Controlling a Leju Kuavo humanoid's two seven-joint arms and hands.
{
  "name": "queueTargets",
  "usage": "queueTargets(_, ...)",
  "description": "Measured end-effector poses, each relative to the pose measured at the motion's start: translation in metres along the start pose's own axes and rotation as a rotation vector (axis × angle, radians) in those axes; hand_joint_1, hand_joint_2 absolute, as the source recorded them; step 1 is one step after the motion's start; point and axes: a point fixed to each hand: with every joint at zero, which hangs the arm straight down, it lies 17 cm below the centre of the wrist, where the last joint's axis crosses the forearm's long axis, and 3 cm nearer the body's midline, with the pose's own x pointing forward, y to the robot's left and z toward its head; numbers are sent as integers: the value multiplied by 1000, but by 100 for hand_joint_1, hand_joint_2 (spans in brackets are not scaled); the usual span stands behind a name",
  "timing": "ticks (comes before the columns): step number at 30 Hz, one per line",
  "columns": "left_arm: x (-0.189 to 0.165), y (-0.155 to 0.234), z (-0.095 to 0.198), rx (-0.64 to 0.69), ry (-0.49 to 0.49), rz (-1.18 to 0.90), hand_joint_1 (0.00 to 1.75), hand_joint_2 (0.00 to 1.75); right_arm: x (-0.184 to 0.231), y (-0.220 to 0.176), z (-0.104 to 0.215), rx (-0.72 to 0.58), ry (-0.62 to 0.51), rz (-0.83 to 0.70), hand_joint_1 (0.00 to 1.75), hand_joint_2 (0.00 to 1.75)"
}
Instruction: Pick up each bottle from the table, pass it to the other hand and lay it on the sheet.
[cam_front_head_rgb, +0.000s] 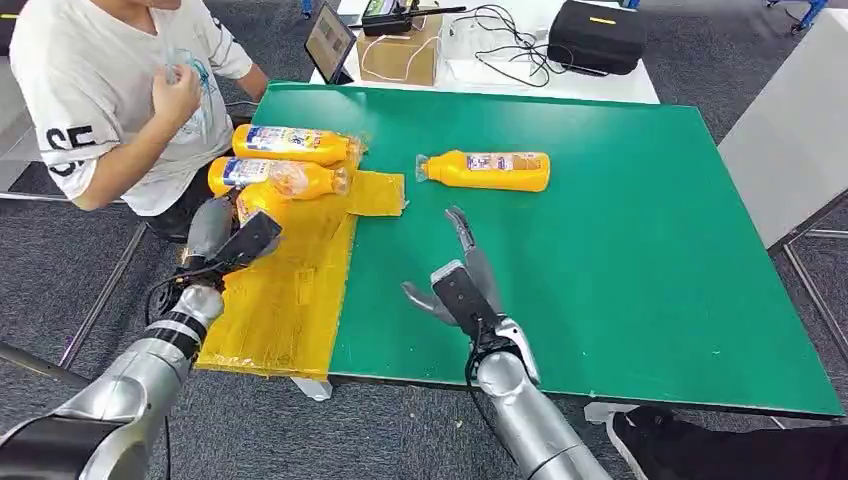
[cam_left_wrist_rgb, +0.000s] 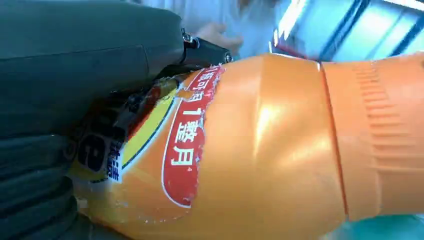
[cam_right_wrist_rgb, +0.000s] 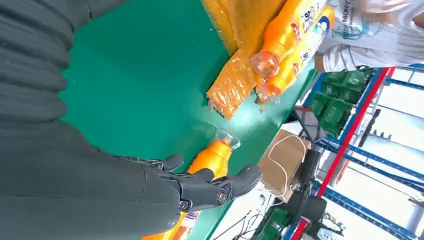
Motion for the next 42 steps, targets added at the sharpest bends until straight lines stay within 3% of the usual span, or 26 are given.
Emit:
queueTargets(1, -2, 3, -3, -2, -32, -265, 175, 175, 2, -2, -1, -4, -5, -3, 0, 175)
queueTargets(4, 1, -34, 5, -184, -121, -469, 175, 175, 4, 1, -1, 11, -8, -12, 0, 175)
queueTargets(6, -1, -61, 20, -319, -172, -517, 175, 175, 4, 3, -1, 21, -9, -16, 0, 175)
queueTargets(9, -6, -83, 35, -422, -197, -556, 175, 175, 5, 4, -1, 29, -14, -13, 0, 175)
queueTargets(15, -26, -113, 57, -621, -128, -557, 175, 175, 8, 7, -3, 48, -20, -3, 0, 175)
queueTargets(35, -25, -121, 61, -668, -92, -509, 175, 175, 11, 12, -4, 69, -19, -6, 0, 175)
queueTargets(36, -25, -121, 61, -668, -92, -509, 157, 175, 11, 12, -4, 69, -20, -6, 0, 175)
queueTargets(37, -25, -121, 60, -668, -92, -509, 0, 175, 11, 12, -4, 69, -19, -6, 0, 175)
queueTargets(42, -28, -121, 62, -665, -76, -504, 0, 175, 11, 13, -4, 76, -21, -6, 0, 175)
